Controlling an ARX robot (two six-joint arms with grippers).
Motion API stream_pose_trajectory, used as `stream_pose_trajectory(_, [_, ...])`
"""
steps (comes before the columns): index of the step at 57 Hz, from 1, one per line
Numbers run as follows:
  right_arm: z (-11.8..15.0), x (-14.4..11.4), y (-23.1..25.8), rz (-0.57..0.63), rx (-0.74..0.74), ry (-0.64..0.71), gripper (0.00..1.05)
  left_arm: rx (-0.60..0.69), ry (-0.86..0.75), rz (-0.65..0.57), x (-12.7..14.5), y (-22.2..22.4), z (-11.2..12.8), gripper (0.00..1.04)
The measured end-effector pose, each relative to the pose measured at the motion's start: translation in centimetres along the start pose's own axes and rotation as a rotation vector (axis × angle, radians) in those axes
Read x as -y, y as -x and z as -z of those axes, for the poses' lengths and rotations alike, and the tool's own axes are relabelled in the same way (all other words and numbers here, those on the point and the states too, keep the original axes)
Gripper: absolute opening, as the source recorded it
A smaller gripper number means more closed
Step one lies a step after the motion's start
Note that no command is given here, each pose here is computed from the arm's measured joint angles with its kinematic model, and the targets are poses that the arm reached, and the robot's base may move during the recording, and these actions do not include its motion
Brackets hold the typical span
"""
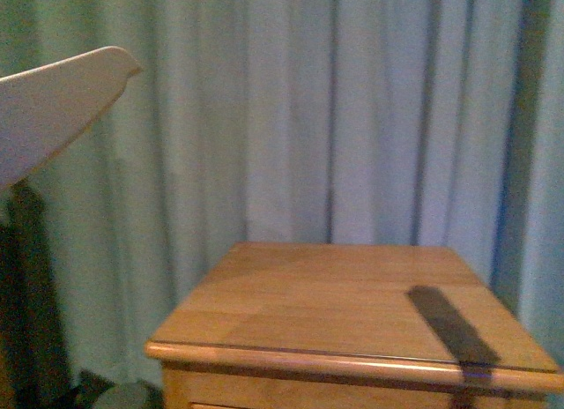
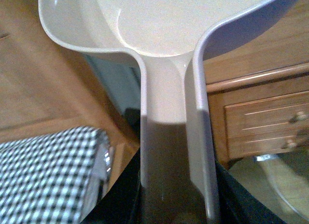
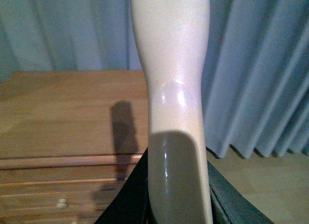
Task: Clean up trash
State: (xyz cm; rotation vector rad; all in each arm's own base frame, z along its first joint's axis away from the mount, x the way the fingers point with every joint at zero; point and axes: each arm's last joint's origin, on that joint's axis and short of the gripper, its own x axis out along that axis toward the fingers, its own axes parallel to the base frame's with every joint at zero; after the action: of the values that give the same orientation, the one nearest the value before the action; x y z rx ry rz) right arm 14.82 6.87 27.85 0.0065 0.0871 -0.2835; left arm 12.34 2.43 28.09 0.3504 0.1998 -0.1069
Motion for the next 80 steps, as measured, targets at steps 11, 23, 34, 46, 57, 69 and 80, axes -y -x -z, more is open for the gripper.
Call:
stream_pose_trajectory(11, [0.22, -0.18, -0.09, -0.009, -0.009, 0.011, 0.19, -0.006, 0.002, -0.016, -0.04, 0.06, 0.07, 0.27])
stream_pose_trajectory(23, [0.18, -0.14, -0.04, -0.009, -0.007, 0.008, 0.19, -0.005, 0.002, -0.009, 0.00, 0.04, 0.11, 0.27])
stream_pose_trajectory(34, [0.19, -0.15, -0.05, -0.010, -0.008, 0.008, 0.19, -0.006, 0.002, -0.009, 0.01, 0.02, 0.15, 0.27])
stream_pose_trajectory(46, [0.19, -0.14, -0.04, -0.008, -0.007, 0.008, 0.19, -0.008, 0.002, -0.010, 0.02, 0.00, 0.20, 0.27])
stream_pose_trajectory(57, [0.19, -0.14, -0.04, -0.009, -0.007, 0.008, 0.19, -0.009, 0.002, -0.011, 0.02, 0.00, 0.22, 0.27])
stream_pose_trajectory(69, [0.19, -0.14, -0.04, -0.008, -0.007, 0.008, 0.19, -0.010, 0.003, -0.010, 0.02, -0.03, 0.24, 0.27])
stream_pose_trajectory(80, [0.19, -0.13, -0.05, -0.007, -0.007, 0.008, 0.19, -0.010, 0.004, -0.008, 0.03, -0.05, 0.25, 0.27])
